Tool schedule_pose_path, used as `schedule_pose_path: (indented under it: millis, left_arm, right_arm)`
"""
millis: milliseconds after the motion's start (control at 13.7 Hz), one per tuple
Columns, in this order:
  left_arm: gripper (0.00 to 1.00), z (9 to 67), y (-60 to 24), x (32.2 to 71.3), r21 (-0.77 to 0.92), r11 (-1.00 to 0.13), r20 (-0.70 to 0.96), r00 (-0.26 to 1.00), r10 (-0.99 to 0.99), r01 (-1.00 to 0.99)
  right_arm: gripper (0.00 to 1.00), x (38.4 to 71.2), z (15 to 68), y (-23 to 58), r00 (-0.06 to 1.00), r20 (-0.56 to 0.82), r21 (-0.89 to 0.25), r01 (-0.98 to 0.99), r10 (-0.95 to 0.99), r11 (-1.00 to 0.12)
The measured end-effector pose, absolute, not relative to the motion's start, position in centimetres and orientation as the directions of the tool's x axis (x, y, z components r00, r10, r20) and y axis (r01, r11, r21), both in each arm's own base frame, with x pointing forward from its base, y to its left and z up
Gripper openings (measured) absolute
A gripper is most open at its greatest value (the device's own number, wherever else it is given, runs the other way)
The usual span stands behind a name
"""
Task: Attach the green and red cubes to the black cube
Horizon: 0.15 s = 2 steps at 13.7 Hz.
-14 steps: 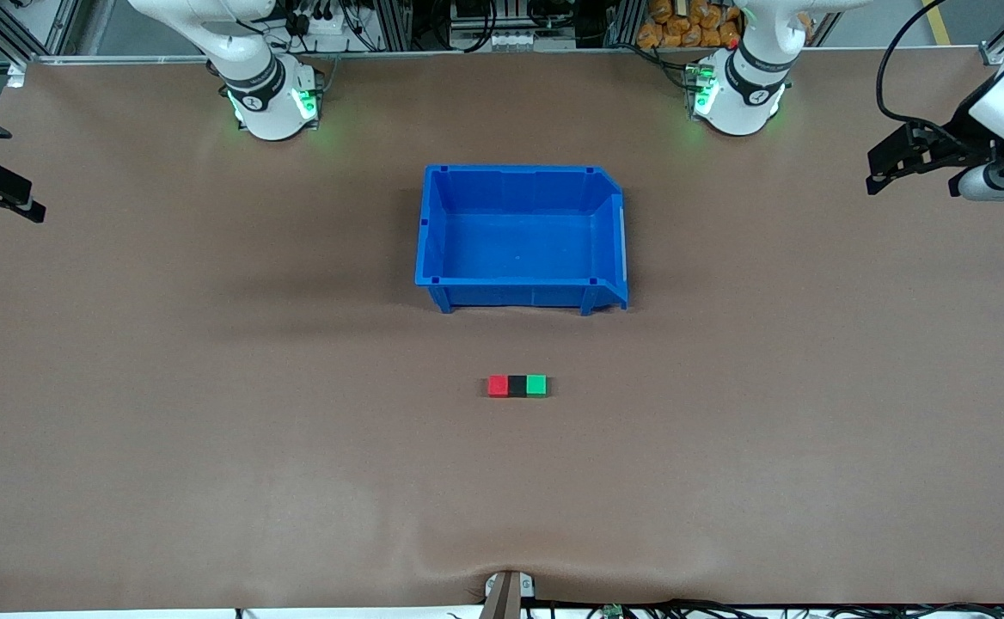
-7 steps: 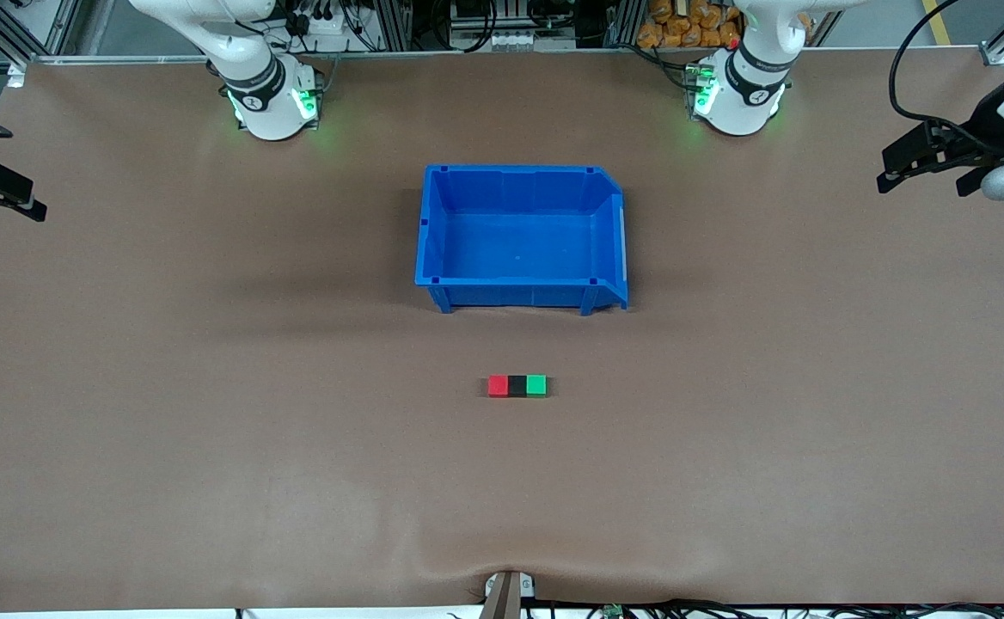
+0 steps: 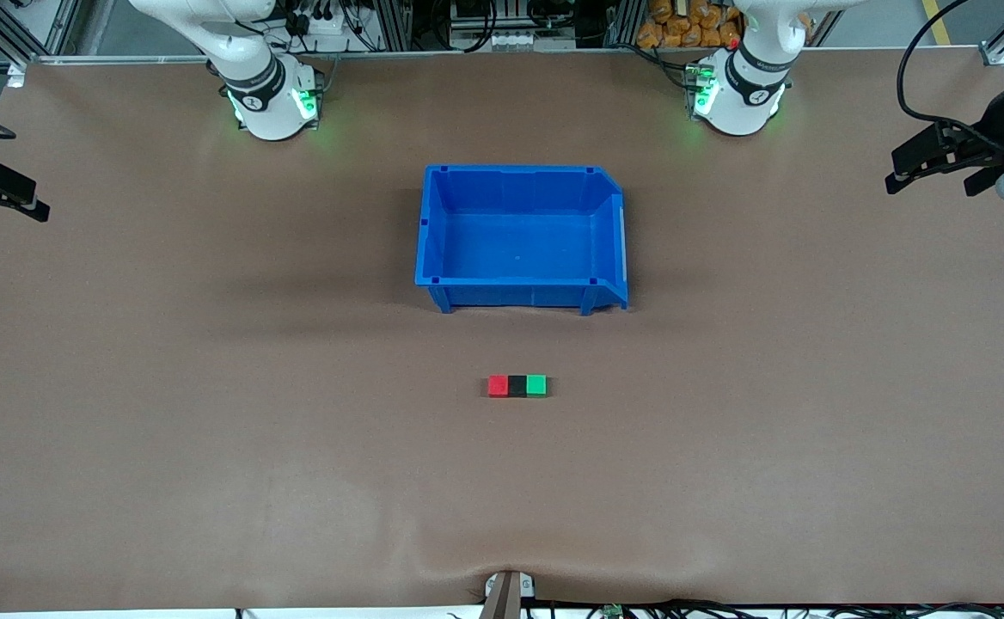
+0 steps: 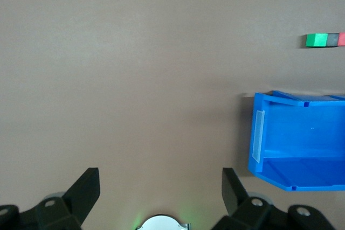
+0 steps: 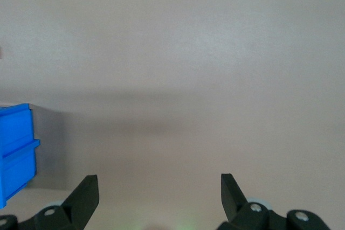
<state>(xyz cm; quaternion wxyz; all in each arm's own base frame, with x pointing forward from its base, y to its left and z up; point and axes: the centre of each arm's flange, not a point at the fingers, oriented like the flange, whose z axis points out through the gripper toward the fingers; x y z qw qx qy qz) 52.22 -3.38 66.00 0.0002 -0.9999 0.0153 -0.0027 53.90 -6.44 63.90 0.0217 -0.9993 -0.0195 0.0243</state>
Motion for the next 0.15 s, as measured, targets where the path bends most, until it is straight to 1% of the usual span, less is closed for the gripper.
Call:
schedule_pose_path:
  millis: [146]
  left_arm:
    - [1.0, 66.02, -3.39, 52.22, -0.014, -0.999, 0.006, 0.999, -0.033, -0.033]
  right_arm:
    - [1.0, 53.9, 63.85, -6.44, 0.998, -0.049, -0.044, 0.038, 0.04, -0.998]
